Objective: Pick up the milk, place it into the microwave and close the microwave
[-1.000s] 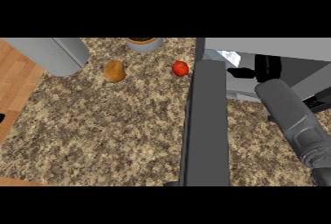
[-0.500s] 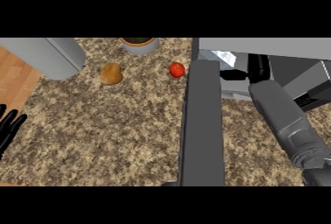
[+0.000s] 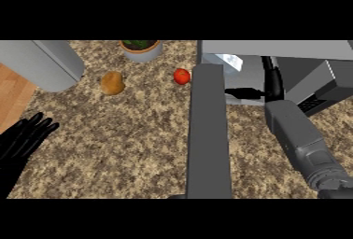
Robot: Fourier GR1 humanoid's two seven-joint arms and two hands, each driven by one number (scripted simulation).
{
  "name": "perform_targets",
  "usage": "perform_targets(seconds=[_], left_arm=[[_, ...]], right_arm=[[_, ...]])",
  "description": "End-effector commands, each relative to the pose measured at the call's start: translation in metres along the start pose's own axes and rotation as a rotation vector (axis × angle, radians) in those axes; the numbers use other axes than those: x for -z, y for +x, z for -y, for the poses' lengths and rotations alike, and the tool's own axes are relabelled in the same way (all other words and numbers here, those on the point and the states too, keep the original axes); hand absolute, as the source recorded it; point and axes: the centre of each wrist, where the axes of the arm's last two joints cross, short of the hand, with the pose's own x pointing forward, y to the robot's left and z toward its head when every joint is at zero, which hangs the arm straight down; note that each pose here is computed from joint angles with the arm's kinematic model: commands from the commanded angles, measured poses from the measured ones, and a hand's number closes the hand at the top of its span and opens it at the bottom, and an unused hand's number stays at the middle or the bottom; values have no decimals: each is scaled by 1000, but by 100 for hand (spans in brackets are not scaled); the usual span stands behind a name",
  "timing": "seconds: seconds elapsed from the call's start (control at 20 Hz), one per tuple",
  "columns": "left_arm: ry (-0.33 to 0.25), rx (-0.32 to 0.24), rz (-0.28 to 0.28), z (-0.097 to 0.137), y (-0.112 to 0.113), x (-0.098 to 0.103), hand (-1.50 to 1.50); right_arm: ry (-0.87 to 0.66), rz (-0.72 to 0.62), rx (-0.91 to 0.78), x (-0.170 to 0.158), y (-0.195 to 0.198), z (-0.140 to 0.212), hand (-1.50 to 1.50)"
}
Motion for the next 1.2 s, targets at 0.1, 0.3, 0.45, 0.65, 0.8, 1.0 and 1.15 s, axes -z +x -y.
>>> perform_targets(seconds=[0.1,0.3,0.45,0.65,0.8,1.0,1.15], left_arm=[[-54,-31,-17,16,-5,14,150],[-85,-56,-20,47,-8,20,150],[-101,-73,-48,47,-13,17,150],[-116,-74,-88,55,-16,21,150],[-149,-84,-94,62,-6,44,150],[-192,-32,-100,84,-19,47,150],[-233,-25,-102,95,-21,76,150]], right_arm=[[61,-53,233,-36,-25,-5,-150],[80,-65,313,-55,-32,-17,-150],[84,-67,372,-82,-51,-3,-150],[105,-74,379,-100,-49,-27,-150],[94,-73,361,-125,-60,-19,-150],[110,-104,357,-160,-70,-9,-150],[68,-117,368,-168,-73,15,-150]])
